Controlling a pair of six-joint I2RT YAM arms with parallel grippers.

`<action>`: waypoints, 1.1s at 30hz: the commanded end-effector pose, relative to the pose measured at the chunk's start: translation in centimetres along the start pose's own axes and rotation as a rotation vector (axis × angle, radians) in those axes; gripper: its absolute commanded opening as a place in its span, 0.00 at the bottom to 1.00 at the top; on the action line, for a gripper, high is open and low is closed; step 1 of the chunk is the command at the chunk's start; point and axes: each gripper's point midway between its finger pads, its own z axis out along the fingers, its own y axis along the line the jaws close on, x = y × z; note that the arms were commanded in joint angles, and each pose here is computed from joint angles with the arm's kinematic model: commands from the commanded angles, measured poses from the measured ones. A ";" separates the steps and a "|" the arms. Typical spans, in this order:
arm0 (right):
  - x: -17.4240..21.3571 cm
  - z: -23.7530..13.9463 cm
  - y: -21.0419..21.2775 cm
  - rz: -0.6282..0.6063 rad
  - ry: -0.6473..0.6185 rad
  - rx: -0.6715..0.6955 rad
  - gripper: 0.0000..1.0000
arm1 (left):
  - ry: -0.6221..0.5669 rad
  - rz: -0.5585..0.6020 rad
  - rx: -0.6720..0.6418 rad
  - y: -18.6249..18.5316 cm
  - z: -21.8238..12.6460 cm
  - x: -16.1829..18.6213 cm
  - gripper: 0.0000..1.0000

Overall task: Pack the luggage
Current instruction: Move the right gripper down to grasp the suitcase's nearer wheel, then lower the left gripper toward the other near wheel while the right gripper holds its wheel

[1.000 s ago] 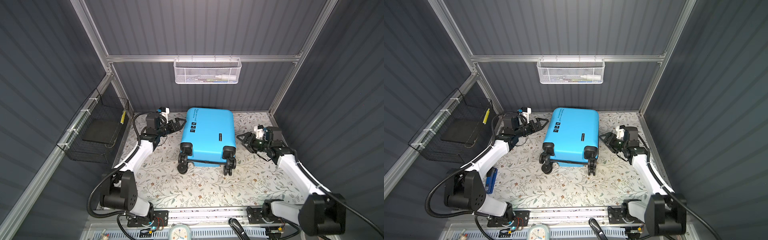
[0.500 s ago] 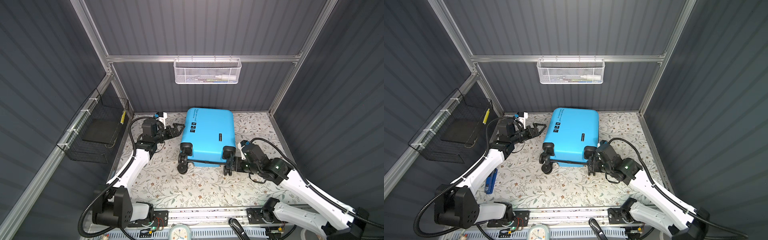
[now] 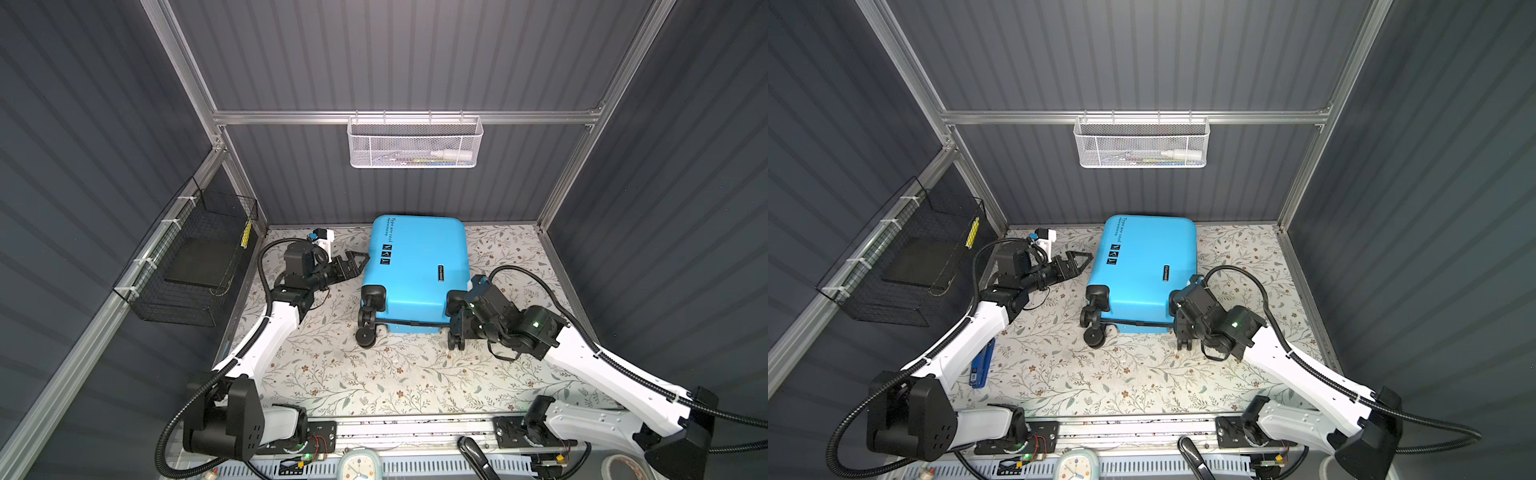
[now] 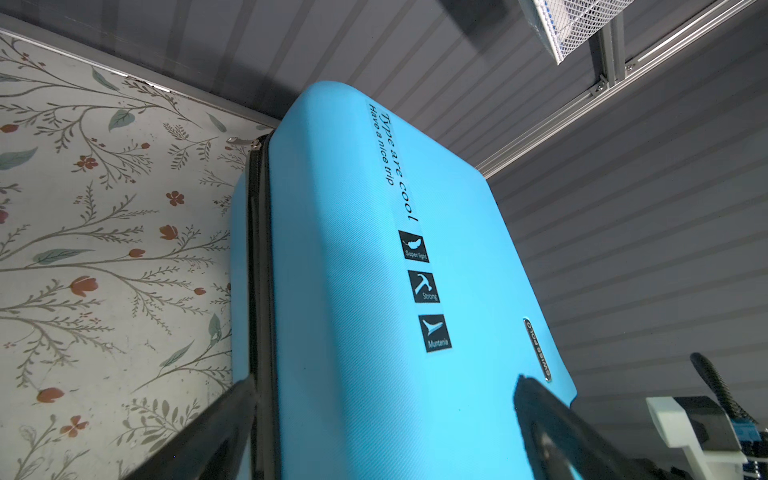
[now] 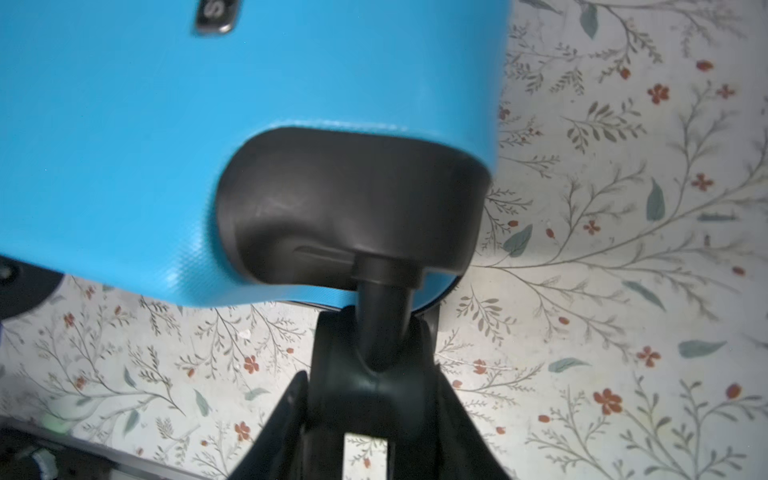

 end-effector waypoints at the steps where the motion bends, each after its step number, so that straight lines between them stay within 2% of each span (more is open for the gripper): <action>1: -1.6 -0.8 0.6 -0.052 -0.048 -0.007 0.20 | -0.007 0.024 0.011 -0.5 -0.6 0.2 1.00; 3: -2.2 -1.3 0.9 -0.056 -0.063 -0.016 0.11 | -0.004 0.021 0.013 -0.4 -0.6 0.4 1.00; 8: -3.5 -2.4 1.6 -0.074 -0.108 -0.039 0.02 | -0.001 0.017 0.012 -0.3 -0.5 0.6 1.00; 13: -4.1 -2.8 1.9 -0.081 -0.128 -0.047 0.02 | 0.004 0.008 0.019 -0.3 -0.4 0.8 1.00; 23: -1.8 1.0 0.9 -0.071 -0.068 0.005 0.00 | -0.005 0.013 0.008 -0.3 -0.9 0.7 1.00; 29: -1.7 1.4 0.1 -0.057 -0.070 0.017 0.00 | -0.081 0.040 -0.139 1.4 -3.3 0.5 1.00; 33: -1.9 1.8 -0.3 -0.044 -0.066 0.008 0.00 | -0.113 0.036 -0.255 3.6 -5.0 1.7 1.00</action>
